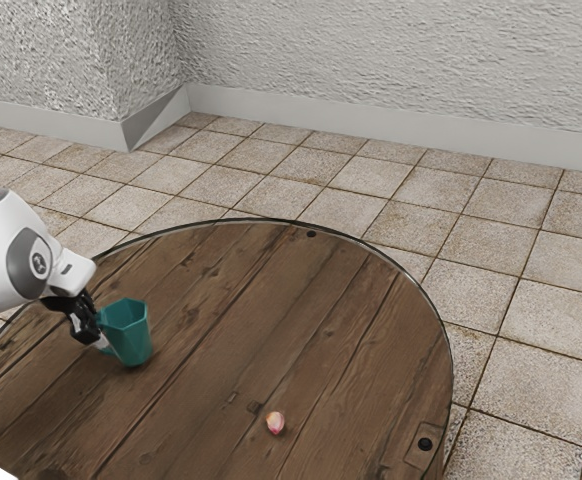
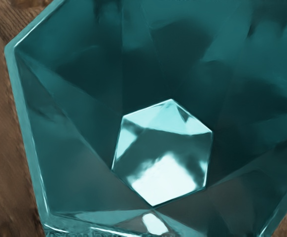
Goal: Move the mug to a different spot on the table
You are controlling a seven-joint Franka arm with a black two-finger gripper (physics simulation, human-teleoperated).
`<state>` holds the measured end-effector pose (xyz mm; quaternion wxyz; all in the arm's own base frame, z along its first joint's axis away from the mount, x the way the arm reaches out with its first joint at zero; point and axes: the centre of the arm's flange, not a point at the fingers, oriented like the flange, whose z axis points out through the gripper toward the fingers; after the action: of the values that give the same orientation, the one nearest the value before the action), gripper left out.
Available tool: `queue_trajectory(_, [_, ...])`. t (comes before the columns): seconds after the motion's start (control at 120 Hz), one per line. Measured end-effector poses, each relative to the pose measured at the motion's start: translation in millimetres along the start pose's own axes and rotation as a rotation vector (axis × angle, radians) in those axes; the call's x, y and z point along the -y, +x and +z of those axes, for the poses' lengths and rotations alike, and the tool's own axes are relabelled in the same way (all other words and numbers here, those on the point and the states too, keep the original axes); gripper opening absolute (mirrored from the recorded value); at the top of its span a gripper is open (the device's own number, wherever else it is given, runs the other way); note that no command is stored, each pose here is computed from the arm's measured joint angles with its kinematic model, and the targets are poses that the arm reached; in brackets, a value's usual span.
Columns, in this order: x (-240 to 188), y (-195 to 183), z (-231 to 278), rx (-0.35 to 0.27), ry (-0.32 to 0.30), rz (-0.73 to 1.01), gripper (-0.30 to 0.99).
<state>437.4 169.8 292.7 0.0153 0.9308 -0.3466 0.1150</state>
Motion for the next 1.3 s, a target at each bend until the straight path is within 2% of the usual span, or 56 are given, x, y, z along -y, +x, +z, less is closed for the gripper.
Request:
queue_trajectory(0.233, [2,11,-14,-0.033,0.032,0.007,0.09])
queue_trajectory(0.375, [16,14,-29,-0.054,0.090,-0.003,0.08])
queue_trajectory(0.617, [1,68,-35,-0.123,0.167,0.064,0.07])
queue_trajectory(0.783, [-22,92,-26,-0.196,0.142,-0.004,0.06])
queue_trajectory(0.958, [-41,80,-12,-0.301,0.088,-0.227,0.05])
queue_trajectory(1.15, [-85,76,5,-0.326,0.059,-0.280,0.05])
queue_trajectory(1.3, [-103,60,14,-0.308,0.066,-0.305,0.03])
